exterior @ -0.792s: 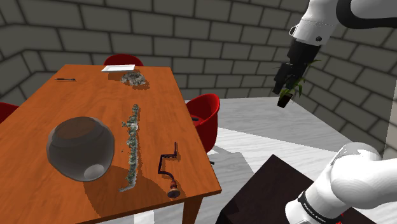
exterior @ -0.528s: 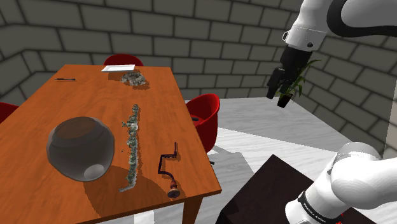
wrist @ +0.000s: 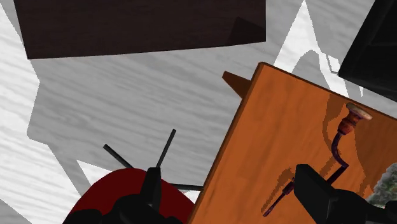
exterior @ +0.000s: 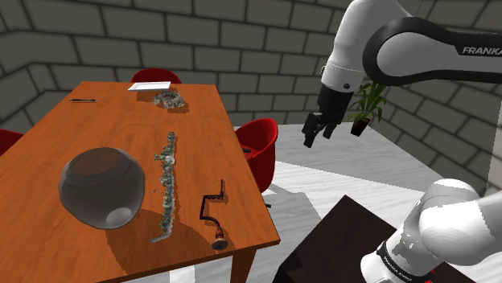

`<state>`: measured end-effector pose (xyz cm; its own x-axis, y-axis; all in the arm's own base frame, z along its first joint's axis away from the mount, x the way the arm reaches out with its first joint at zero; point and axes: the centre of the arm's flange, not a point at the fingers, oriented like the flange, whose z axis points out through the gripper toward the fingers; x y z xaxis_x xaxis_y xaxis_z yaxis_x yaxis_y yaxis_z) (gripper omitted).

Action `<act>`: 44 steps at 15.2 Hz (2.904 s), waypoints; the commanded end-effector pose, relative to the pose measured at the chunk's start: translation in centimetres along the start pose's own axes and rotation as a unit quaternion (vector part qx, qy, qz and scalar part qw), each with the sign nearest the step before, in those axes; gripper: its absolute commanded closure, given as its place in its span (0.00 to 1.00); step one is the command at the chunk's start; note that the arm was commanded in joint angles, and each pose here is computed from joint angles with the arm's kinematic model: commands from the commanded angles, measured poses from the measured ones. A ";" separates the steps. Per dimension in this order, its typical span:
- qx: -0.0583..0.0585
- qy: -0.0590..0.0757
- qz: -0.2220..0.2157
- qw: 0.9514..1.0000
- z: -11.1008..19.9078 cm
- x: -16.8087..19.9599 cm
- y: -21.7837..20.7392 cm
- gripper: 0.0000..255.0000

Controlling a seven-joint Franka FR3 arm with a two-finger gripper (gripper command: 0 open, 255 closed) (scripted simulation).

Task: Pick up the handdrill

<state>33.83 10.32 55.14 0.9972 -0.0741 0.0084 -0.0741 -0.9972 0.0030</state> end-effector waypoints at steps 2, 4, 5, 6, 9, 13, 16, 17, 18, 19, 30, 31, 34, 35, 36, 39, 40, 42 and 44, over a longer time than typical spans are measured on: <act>-0.001 -0.004 -0.003 1.000 2.7 1.7 -2.6 0.00; -0.001 -0.007 -0.004 1.000 4.4 2.6 -4.4 0.00; -0.002 -0.009 -0.005 1.000 5.3 3.0 -5.3 0.00; -0.002 -0.010 -0.006 1.000 6.2 3.4 -6.3 0.00; -0.003 -0.015 -0.009 1.000 8.9 4.6 -9.0 0.00; -0.005 -0.021 -0.013 1.000 12.4 6.1 -12.7 0.00; -0.006 -0.026 -0.015 1.000 15.2 7.2 -15.5 0.00; -0.007 -0.027 -0.016 0.999 16.1 7.6 -16.4 0.00; -0.007 -0.029 -0.017 0.999 17.0 8.0 -17.4 0.00; -0.007 -0.030 -0.018 0.999 17.9 8.3 -18.3 0.00; -0.011 -0.045 -0.027 0.999 26.9 11.4 -26.8 0.00; -0.011 -0.045 -0.027 0.999 27.4 11.4 -26.8 0.00; -0.011 -0.045 -0.027 0.999 29.0 11.3 -26.9 0.00; -0.011 -0.045 -0.027 0.999 29.5 11.3 -26.9 0.00; -0.011 -0.045 -0.027 0.999 30.4 11.3 -26.9 0.00; -0.011 -0.045 -0.027 0.999 30.4 11.3 -26.9 1.00; -0.011 -0.045 -0.027 0.999 30.3 11.3 -26.8 1.00; -0.011 -0.045 -0.027 0.999 30.3 11.3 -26.8 1.00; -0.011 -0.045 -0.027 0.999 30.3 11.3 -26.8 1.00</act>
<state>47.35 36.13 24.81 0.9964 -0.0216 -0.0814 -0.0198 -0.9995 0.0234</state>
